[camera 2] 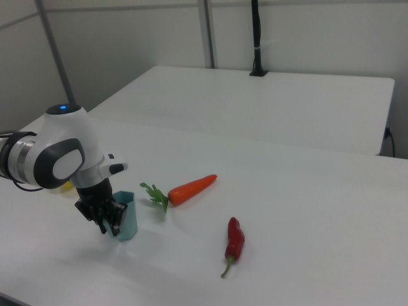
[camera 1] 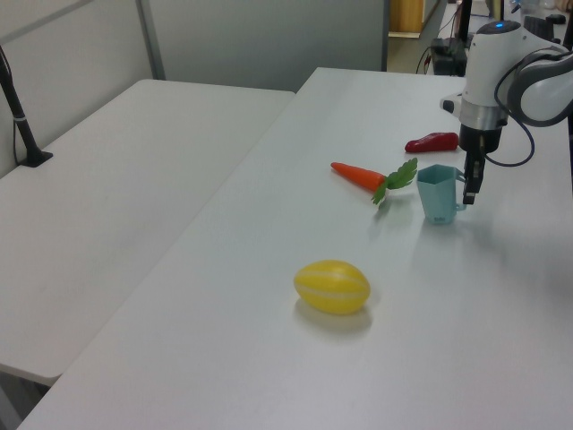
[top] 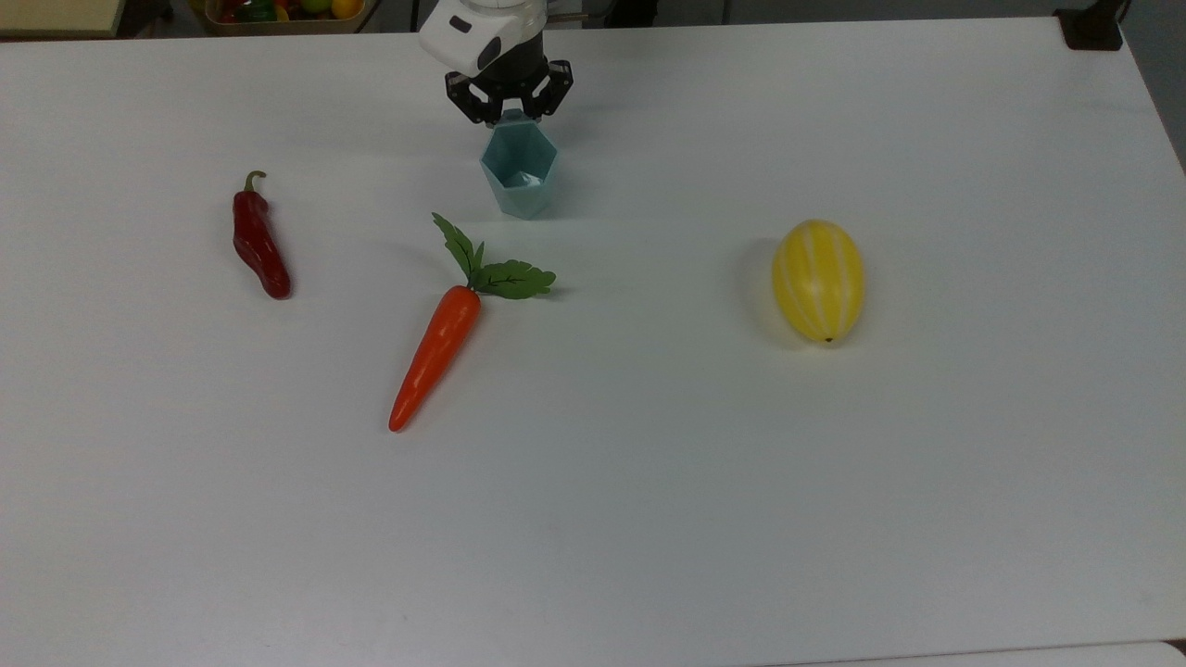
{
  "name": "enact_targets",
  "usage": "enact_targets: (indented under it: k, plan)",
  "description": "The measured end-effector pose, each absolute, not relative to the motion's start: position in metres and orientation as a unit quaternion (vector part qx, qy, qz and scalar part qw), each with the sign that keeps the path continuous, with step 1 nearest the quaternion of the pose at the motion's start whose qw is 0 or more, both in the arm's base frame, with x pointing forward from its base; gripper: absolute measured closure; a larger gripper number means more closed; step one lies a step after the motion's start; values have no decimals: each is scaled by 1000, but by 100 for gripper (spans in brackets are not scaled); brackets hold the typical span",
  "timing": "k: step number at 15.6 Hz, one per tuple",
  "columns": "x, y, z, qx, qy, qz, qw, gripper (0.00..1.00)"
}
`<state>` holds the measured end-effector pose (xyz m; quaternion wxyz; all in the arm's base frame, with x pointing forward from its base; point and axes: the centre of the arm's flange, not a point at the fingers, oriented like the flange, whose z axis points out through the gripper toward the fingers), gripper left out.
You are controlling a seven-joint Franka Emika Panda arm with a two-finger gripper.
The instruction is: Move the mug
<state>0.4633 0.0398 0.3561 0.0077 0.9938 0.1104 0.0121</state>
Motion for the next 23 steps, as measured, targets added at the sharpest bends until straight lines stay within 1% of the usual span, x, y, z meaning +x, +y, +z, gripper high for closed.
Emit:
enact_targets:
  k: [1,4,5,6,7,10,12,15,18,20,23]
  plan:
    - [463,40,356,994,110,12,8,59]
    - [463,40,356,994,109,12,8,28]
    - [463,40,356,994,107,12,7,20]
    - [463,40,356,995,101,12,7,9]
    - [463,40,356,996,92,12,7,1]
    - [467,52,365,997,71,17,8,0]
    - [476,62,388,998,65,5,9,0]
    - [496,69,445,999,54,-1,0,0]
    - [514,72,504,1000,2,10,-10,0]
    - [523,74,537,999,-41,7,-12,0]
    - [530,75,580,998,-56,1,-13,0]
